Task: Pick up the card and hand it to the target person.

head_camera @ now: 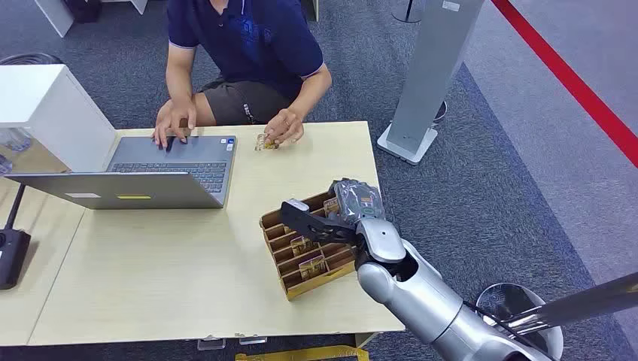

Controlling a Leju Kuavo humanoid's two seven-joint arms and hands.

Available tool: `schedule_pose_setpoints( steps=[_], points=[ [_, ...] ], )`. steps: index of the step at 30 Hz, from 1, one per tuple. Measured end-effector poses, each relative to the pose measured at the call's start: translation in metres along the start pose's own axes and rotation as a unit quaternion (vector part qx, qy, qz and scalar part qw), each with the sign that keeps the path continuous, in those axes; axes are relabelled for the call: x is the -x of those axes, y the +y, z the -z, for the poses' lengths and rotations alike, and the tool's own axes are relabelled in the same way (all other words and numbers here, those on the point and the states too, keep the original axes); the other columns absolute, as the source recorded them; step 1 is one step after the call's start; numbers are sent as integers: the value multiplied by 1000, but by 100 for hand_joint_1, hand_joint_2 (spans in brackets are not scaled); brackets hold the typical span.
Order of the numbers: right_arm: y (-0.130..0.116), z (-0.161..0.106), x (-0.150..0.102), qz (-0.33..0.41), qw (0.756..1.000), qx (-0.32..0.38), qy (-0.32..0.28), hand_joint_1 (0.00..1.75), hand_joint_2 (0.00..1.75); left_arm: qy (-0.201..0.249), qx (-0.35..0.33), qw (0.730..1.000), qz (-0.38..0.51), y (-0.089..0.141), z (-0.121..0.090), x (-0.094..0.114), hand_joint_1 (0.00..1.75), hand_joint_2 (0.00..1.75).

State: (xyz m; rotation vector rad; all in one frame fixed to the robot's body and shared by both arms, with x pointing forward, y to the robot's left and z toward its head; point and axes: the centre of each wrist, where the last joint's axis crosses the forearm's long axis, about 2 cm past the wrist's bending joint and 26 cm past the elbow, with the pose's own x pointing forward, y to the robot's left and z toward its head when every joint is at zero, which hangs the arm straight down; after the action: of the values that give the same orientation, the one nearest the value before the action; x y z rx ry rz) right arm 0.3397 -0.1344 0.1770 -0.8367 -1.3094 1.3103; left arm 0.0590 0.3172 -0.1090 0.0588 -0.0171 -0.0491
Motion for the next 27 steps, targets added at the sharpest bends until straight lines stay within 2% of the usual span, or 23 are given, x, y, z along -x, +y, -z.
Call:
schedule_pose_setpoints(
  steps=[22, 26, 27],
  points=[
    [2, 1, -1, 2, 1000, -4, 1, 93, 175, 3, 0, 1000, 2, 0, 0, 0, 0, 0],
    [2, 0, -1, 2, 1000, -4, 2, 96, 175, 3, 0, 1000, 2, 0, 0, 0, 0, 175],
    [2, 0, -1, 2, 1000, -4, 2, 96, 175, 3, 0, 1000, 2, 0, 0, 0, 0, 175]
  ],
)
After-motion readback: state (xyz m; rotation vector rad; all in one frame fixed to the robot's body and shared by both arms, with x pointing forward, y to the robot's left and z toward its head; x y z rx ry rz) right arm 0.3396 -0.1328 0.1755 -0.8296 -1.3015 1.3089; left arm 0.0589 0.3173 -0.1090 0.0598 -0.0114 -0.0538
